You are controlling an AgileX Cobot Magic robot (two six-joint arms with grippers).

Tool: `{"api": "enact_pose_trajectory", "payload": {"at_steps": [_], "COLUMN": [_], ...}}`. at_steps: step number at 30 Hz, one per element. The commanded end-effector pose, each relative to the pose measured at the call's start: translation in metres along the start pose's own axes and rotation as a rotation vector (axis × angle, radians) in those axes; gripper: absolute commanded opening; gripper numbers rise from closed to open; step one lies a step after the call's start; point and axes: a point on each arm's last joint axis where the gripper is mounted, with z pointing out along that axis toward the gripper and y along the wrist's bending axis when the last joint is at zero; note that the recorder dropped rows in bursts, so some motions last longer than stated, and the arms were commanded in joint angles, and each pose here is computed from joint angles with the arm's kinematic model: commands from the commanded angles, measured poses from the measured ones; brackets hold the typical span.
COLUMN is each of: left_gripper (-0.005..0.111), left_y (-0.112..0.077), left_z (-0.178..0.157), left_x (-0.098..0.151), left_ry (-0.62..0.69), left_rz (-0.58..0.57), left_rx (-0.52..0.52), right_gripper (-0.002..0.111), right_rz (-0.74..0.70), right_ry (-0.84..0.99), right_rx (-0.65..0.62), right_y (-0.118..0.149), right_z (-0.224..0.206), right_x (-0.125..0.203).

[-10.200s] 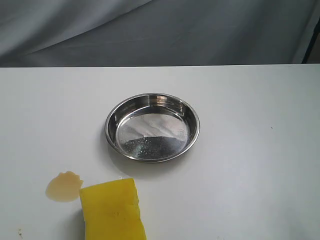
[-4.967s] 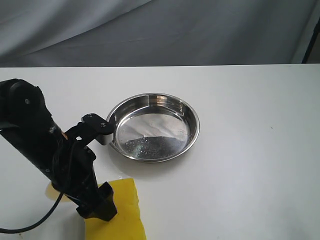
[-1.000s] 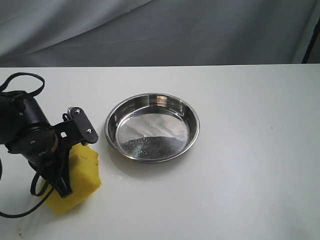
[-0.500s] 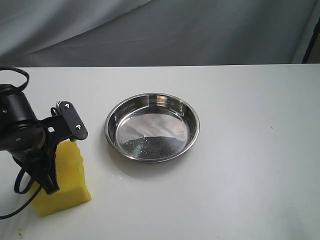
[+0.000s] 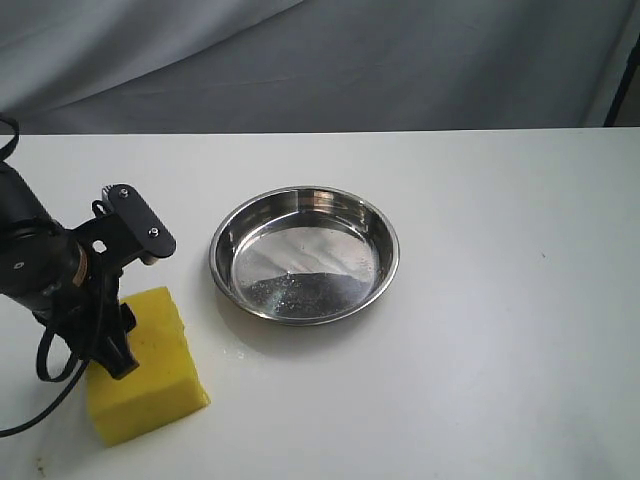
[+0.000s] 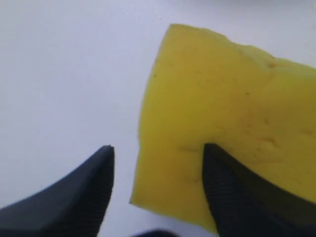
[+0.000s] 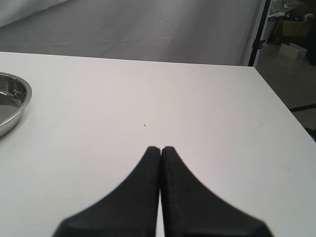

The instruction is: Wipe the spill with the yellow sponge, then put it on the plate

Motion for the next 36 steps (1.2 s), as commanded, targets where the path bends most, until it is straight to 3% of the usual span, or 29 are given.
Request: {"api": "enact_pose_trajectory", "payload": {"at_steps": [1,7,9,13,16,22,24,27,30,33,36], "left_gripper": [0.068,0.068,0.068,0.068,0.068,0.068,0.063,0.035,0.015,0.002,0.001], "left_y": [0.003,0.005,0.008,-0.002,-0.015,-0.025,-0.027,-0.027,-0.026,-0.025,-0.024], "left_z": [-0.002,-0.011,-0.028,-0.045,-0.033,0.008,0.019,0.022,0.022,0.022,0.023], "left_x": [0.002,0.001,0.0,-0.004,-0.006,-0.008,-0.007,-0.006,-0.003,-0.001,0.0], "left_ry": [0.0,-0.039,-0.121,-0.222,-0.181,-0.044,-0.005,0.007,0.029,0.056,0.065], "left_rz": [-0.028,-0.038,-0.076,-0.198,-0.16,-0.106,-0.077,-0.055,-0.018,0.004,-0.002], "left_rx": [-0.026,-0.037,-0.043,0.113,0.231,0.259,0.258,0.249,0.234,0.225,0.214], "right_gripper": [0.0,0.0,0.0,0.0,0.0,0.0,0.0,0.0,0.0,0.0,0.0], "right_rz": [-0.004,-0.004,-0.004,-0.003,-0.003,-0.005,-0.005,-0.005,-0.005,-0.003,-0.003], "right_ry": [-0.002,-0.002,-0.002,-0.002,-0.002,-0.002,-0.002,-0.002,-0.002,-0.002,-0.002], "right_rx": [0.01,0.01,0.01,0.01,0.01,0.01,0.01,0.01,0.01,0.01,0.01], "right_y": [-0.001,-0.001,-0.001,-0.001,-0.001,-0.001,-0.001,-0.001,-0.001,-0.001,-0.001], "right_z": [0.0,0.0,0.0,0.0,0.0,0.0,0.0,0.0,0.0,0.0,0.0], "right_x": [0.001,0.001,0.001,0.001,0.001,0.001,0.001,0.001,0.001,0.001,0.001]}}
